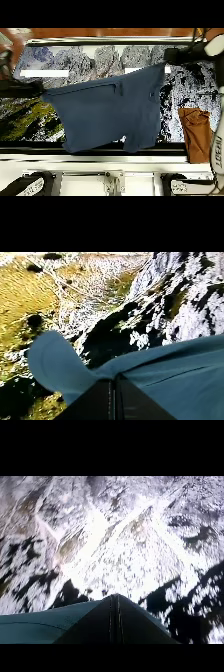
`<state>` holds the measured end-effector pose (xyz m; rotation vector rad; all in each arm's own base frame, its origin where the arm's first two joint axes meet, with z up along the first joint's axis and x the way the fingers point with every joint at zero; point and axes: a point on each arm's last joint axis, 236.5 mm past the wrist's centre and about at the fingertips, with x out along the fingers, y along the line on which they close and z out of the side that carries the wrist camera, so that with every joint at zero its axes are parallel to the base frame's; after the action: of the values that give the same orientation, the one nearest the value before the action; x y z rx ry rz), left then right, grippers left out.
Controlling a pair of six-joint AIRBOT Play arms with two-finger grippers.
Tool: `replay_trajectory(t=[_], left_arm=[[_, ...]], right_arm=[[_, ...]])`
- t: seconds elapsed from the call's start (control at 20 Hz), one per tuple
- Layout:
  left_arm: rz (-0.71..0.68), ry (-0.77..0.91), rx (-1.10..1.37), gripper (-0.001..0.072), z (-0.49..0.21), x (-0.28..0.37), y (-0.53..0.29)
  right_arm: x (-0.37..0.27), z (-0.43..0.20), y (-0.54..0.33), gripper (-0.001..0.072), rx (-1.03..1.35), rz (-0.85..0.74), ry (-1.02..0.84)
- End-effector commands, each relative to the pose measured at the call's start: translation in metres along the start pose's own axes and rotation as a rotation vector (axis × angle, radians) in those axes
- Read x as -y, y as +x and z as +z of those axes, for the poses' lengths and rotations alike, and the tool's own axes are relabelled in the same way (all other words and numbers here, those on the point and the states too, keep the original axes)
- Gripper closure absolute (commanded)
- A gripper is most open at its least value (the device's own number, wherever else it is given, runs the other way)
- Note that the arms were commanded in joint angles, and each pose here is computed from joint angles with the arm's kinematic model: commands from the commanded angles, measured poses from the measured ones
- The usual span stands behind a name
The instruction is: Fold the shirts.
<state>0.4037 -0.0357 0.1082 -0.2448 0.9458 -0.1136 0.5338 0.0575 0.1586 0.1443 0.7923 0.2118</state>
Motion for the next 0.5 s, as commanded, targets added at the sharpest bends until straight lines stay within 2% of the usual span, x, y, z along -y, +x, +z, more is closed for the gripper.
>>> replay_trajectory(t=[0.0,0.3,0.35,0.4,0.45], left_arm=[[-0.03,-0.085,-0.07,0.0671,-0.009,-0.008,0.07],[-0.147,-0.221,-0.271,0.0656,-0.057,0.021,0.135],[-0.16,-0.231,-0.287,0.0527,-0.06,0.026,0.137],[-0.17,-0.237,-0.302,0.0169,-0.063,0.028,0.135],[-0.165,-0.224,-0.334,0.003,-0.066,0.024,0.128]], right_arm=[[0.014,-0.003,0.066,0.0643,0.028,-0.011,0.066],[0.022,-0.071,0.108,0.0635,-0.213,-0.015,0.19],[0.021,-0.074,0.108,0.0551,-0.226,-0.013,0.201],[0.021,-0.076,0.104,0.0275,-0.239,-0.012,0.202],[0.027,-0.077,0.094,0.003,-0.258,-0.024,0.162]])
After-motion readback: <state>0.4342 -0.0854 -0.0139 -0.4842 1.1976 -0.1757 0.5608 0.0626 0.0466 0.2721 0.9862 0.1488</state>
